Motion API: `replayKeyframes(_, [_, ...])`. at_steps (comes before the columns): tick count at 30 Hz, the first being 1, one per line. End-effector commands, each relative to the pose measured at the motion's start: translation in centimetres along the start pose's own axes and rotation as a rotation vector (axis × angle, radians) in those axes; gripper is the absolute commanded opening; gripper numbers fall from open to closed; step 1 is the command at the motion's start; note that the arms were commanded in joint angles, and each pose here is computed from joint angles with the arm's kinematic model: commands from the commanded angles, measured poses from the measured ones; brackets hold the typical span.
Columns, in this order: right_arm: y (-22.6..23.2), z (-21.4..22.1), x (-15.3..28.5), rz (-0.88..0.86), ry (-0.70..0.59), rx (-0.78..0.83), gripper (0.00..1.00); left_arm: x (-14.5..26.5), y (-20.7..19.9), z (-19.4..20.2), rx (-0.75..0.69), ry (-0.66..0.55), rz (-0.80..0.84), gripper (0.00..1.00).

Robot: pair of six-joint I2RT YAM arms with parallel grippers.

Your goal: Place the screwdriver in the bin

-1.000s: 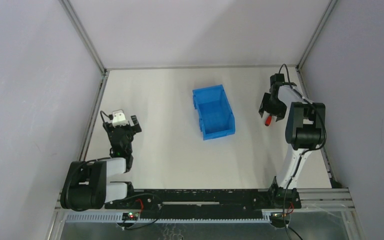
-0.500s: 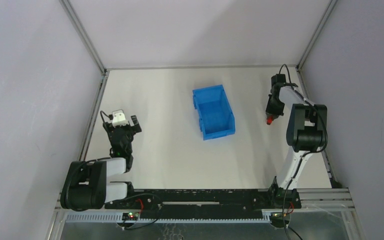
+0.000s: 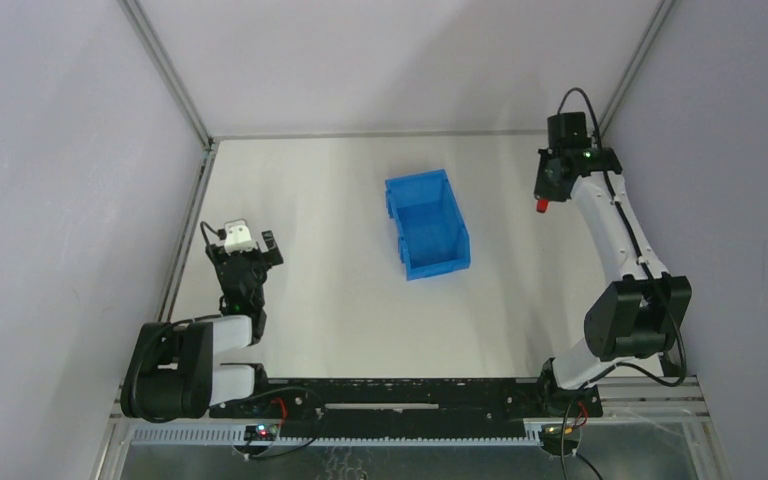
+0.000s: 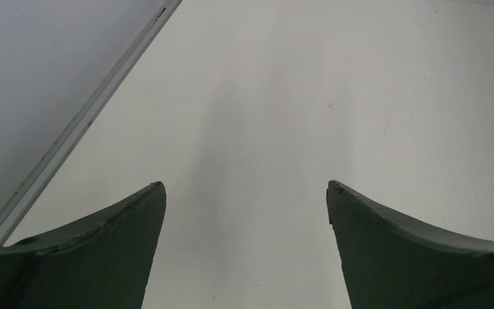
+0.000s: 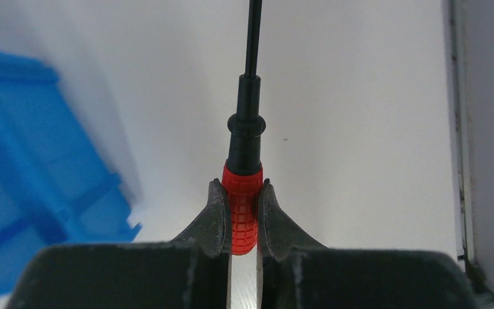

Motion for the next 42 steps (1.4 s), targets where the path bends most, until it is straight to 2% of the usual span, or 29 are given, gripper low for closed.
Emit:
replayKeyframes(1, [3.2,0.0,4.4,-0.117,-0.051,0.100,0.06,-0.9,-0.1,-2.6,0.023,-0.111,0.001,1.00])
replayKeyframes(7, [10.1,1.4,7.8,-0.407,-0.101,0.271,0.06,-1.0,-0.1,-2.6,0.023,-0.112,0.000,1.00])
replayKeyframes(11, [14.6,3.5,8.0,-0.504,-0.099,0.422,0.07,-1.0,-0.1,-2.6,0.023,-0.112,0.001,1.00])
replayKeyframes(17, [18.9,6.4,4.2,-0.418,-0.036,0.502,0.10,-0.9,-0.1,-2.6,0.023,-0.112,0.001,1.00])
replayKeyframes(24, [19.8,10.4,-1.9,-0.359,0.021,0.633,0.14,-1.0,-0.1,-2.7,0.023,-0.112,0.001,1.00])
replayKeyframes(30, [20.8,12.0,-6.1,-0.323,0.037,0.675,0.23,-0.9,-0.1,-2.6,0.022,-0.112,0.001,1.00])
replayKeyframes(33, [21.4,12.6,-7.3,-0.329,0.043,0.674,0.33,-1.0,-0.1,-2.6,0.023,-0.112,0.001,1.00])
replayKeyframes(35, [21.7,12.6,-7.4,-0.333,0.037,0.662,0.44,-1.0,-0.1,-2.7,0.023,-0.113,0.001,1.00])
replayKeyframes(37, [21.8,12.4,-7.2,-0.330,0.029,0.659,0.51,-1.0,-0.1,-2.6,0.023,-0.112,0.001,1.00])
replayKeyframes(42, [21.6,11.0,-4.8,-0.315,-0.016,0.619,0.56,-0.9,-0.1,-2.6,0.023,-0.111,0.001,1.00])
Point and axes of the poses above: each gripper's point midway between its finger pads, its own x axis back along the fingers, its own y axis along the line the jaws close on, z = x × y, the point moved 9 cm from there along x, back along the fingers, and after that the axes turned 1 degree about -x, right-handed, at the moved point
